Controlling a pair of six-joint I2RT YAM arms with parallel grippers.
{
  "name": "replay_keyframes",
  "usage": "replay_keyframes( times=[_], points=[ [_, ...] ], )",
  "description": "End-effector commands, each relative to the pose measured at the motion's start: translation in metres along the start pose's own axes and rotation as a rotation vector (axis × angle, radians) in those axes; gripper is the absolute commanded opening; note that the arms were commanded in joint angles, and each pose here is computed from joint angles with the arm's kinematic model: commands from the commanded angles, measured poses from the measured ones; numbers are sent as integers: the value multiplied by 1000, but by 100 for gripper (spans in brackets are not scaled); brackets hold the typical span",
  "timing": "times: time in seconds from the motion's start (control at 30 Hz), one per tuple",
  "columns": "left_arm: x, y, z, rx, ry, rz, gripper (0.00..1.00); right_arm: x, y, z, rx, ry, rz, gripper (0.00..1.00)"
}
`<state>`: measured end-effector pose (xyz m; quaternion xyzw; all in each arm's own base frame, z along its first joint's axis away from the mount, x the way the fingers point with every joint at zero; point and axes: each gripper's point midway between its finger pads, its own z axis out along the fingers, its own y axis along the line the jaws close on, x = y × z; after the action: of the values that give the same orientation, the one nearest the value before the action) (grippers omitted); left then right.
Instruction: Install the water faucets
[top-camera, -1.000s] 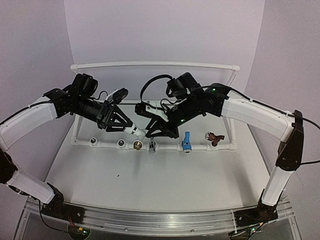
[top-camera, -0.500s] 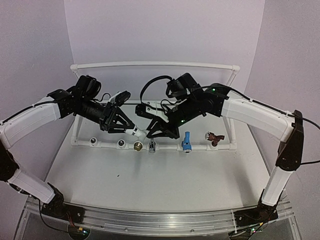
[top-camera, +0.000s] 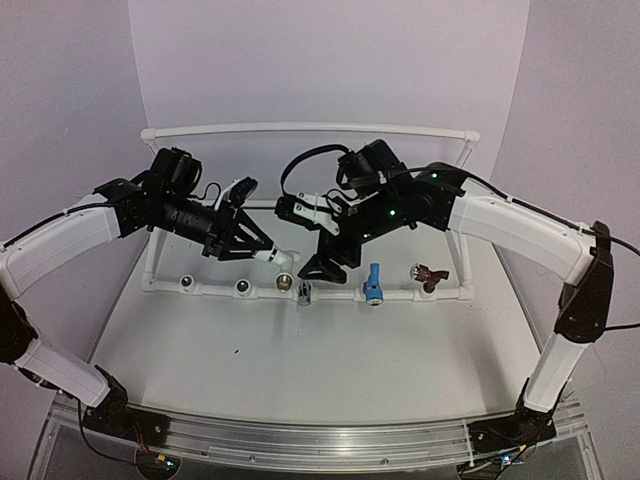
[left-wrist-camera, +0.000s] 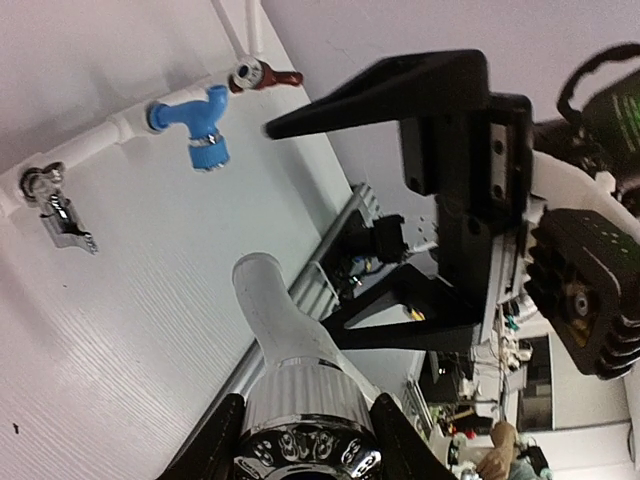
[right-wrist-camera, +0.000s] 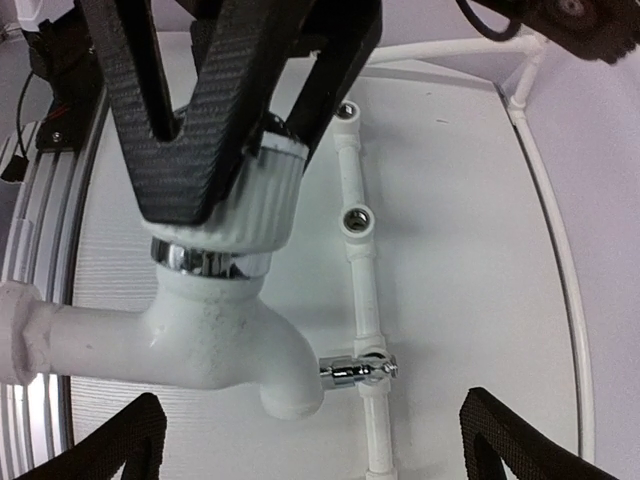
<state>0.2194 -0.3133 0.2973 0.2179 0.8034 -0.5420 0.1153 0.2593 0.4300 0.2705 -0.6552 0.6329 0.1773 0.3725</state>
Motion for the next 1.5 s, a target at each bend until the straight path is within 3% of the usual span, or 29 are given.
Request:
replay_keyframes(
  times=[0.0, 0.2, 0.57, 0.9, 1.47],
  points=[
    [-51, -8, -30, -154, -277, -22, 1, -9, -31, -49, 212, -7, 8, 98],
    [-86, -10, -60, -217, -524, -151, 4, 5, -34, -49, 262, 23, 11, 97],
    [-94, -4, -76, -225, -640, -381, 6, -42, -54, -22, 326, -63, 62, 78],
    [-89, 4, -78, -255, -644, -468, 7, -59, -58, 1, 492, -29, -22, 68],
    [-82, 15, -63, -258, -583, -507, 6, -61, -63, 10, 549, 1, -109, 55]
  ],
)
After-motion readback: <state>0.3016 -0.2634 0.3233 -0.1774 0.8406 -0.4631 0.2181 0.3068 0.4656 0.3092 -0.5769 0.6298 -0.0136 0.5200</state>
